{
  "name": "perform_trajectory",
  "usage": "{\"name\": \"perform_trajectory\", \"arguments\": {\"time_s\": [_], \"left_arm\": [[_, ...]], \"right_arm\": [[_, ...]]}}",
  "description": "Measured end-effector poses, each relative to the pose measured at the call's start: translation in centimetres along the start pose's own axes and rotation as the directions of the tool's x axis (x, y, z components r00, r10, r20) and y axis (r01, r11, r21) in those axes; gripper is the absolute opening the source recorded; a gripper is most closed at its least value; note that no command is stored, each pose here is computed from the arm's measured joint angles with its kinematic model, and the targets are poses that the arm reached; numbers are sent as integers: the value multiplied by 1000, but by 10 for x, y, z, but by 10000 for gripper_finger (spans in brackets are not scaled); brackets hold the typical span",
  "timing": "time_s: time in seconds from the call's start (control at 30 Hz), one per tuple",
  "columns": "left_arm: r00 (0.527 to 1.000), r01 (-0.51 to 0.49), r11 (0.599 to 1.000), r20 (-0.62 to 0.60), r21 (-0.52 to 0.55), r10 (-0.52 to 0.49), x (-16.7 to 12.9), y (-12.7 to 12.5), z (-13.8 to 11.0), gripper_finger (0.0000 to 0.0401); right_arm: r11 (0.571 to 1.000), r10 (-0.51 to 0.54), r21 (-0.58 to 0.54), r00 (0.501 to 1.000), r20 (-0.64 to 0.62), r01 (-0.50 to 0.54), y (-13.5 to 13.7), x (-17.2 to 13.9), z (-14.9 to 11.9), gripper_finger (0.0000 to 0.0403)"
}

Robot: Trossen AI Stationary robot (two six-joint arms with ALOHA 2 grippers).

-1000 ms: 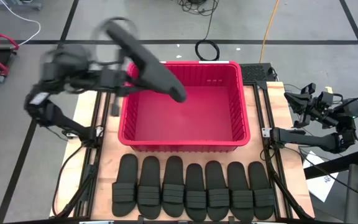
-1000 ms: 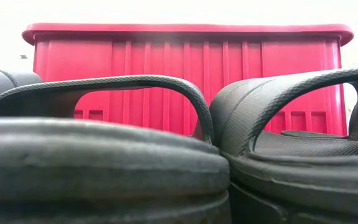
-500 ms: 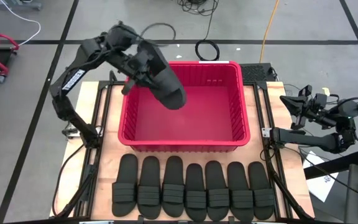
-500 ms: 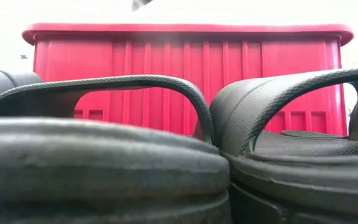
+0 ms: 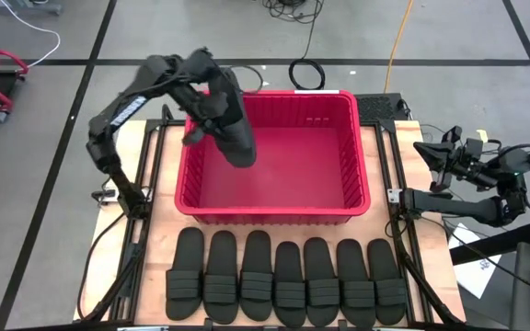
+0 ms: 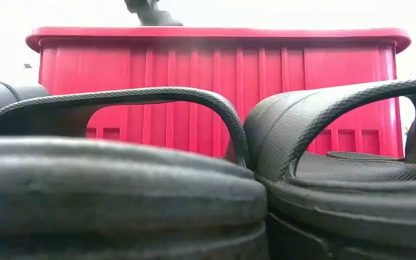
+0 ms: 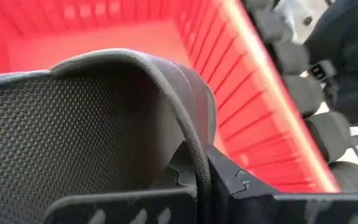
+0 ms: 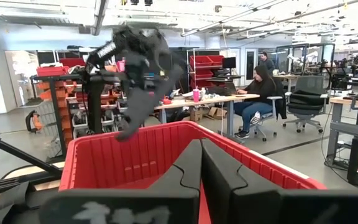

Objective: Pick and place slides into bin
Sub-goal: Put the black slide into the red bin

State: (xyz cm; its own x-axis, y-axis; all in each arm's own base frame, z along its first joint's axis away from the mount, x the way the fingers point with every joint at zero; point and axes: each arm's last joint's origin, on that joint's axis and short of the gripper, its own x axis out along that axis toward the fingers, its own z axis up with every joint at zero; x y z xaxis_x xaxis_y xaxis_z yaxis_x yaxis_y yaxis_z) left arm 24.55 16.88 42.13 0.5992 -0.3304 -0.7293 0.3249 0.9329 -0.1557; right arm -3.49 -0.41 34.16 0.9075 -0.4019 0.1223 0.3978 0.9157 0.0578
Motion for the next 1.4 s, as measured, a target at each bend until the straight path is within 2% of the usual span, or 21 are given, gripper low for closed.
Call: {"name": "perform_trajectory", "arguments": {"time_s": [0.13,0.3,0.5,0.9,1.1,1.4], "left_arm": [[999,10,999,-40,-38,-11,9,8,-9,0],[989,96,993,-105,-74,-104,38,21,-28,0],[966,162,975,-178,-154,-188,62,23,-53,0],[904,267,951,-302,-156,-304,98,17,-85,0],[888,306,941,-314,-141,-336,115,13,-94,0],[889,358,923,-251,-144,-384,130,13,-107,0]], "right_arm": [[1000,-3,0,1000,0,3,0,0,0,0],[1000,-26,13,1000,1,26,-1,0,0,0],[1000,-27,-1,1000,1,27,-1,0,0,0],[1000,-29,-3,1000,1,29,-1,0,0,0],[1000,-29,-3,1000,0,29,-1,0,0,0],[1000,-29,-3,1000,0,29,-1,0,0,0]]}}
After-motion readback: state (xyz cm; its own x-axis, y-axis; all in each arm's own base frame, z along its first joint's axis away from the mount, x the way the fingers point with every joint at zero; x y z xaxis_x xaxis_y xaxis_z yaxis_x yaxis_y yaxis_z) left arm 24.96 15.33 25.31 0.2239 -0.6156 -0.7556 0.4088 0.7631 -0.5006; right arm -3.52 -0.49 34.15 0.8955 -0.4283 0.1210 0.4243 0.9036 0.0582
